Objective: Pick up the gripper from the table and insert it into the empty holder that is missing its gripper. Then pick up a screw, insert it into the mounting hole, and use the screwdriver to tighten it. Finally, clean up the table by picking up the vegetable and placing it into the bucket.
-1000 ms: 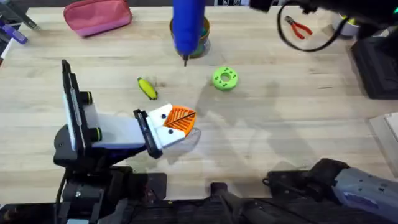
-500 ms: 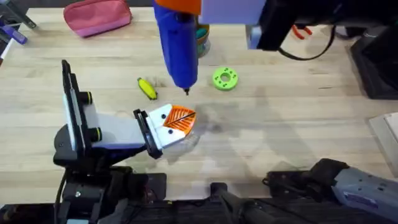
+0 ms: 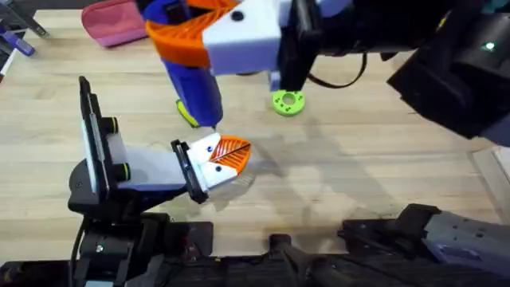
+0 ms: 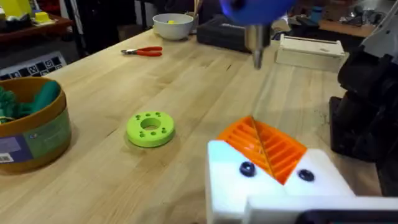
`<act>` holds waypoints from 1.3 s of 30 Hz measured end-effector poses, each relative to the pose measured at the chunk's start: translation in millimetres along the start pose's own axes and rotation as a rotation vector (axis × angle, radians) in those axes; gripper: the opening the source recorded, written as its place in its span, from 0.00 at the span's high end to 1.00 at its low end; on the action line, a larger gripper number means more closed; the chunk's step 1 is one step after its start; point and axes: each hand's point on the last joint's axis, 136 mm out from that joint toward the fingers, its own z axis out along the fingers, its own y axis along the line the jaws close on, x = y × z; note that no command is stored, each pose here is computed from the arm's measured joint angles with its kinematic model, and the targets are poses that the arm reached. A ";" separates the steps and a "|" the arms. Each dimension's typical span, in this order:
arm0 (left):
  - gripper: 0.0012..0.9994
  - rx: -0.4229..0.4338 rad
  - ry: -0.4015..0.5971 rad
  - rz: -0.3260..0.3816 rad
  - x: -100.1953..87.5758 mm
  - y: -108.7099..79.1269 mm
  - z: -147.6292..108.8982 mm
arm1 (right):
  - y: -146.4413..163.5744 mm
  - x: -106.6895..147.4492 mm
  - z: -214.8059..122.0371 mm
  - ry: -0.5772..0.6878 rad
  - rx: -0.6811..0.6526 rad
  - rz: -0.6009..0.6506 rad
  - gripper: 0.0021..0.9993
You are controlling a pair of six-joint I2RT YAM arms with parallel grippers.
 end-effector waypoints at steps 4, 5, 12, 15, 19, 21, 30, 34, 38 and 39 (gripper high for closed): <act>0.98 0.000 0.000 0.000 0.0 0.0 0.0 | 4.9 2.3 5.0 0.001 -0.019 -0.016 0.99; 0.98 0.000 0.000 0.000 0.0 0.0 0.0 | 6.0 2.3 5.9 0.000 -0.023 -0.022 0.99; 0.98 0.000 0.000 0.000 0.0 0.0 0.0 | 8.8 1.1 7.1 -0.006 -0.032 -0.053 0.99; 0.98 0.000 0.000 0.000 0.0 0.0 0.0 | 11.3 1.9 8.1 -0.016 -0.040 -0.069 0.99; 0.98 0.000 0.000 0.000 0.0 0.0 0.0 | 13.4 2.5 7.7 -0.046 -0.044 -0.099 0.99; 0.98 0.000 0.000 0.000 0.0 0.0 0.0 | 14.2 2.3 7.1 -0.064 -0.044 -0.113 0.99; 0.98 0.000 0.000 0.000 0.0 0.0 0.0 | 16.0 12.9 5.9 -0.065 -0.048 -0.097 0.99; 0.98 0.000 0.000 0.000 0.0 0.0 0.0 | 17.2 14.3 5.5 -0.072 -0.050 -0.106 0.99; 0.98 0.000 0.000 0.000 0.0 0.0 0.0 | 21.2 18.3 7.2 -0.067 -0.063 -0.096 0.99; 0.98 0.000 0.000 0.000 0.0 -0.1 0.0 | 22.3 18.6 7.6 -0.067 -0.066 -0.095 0.99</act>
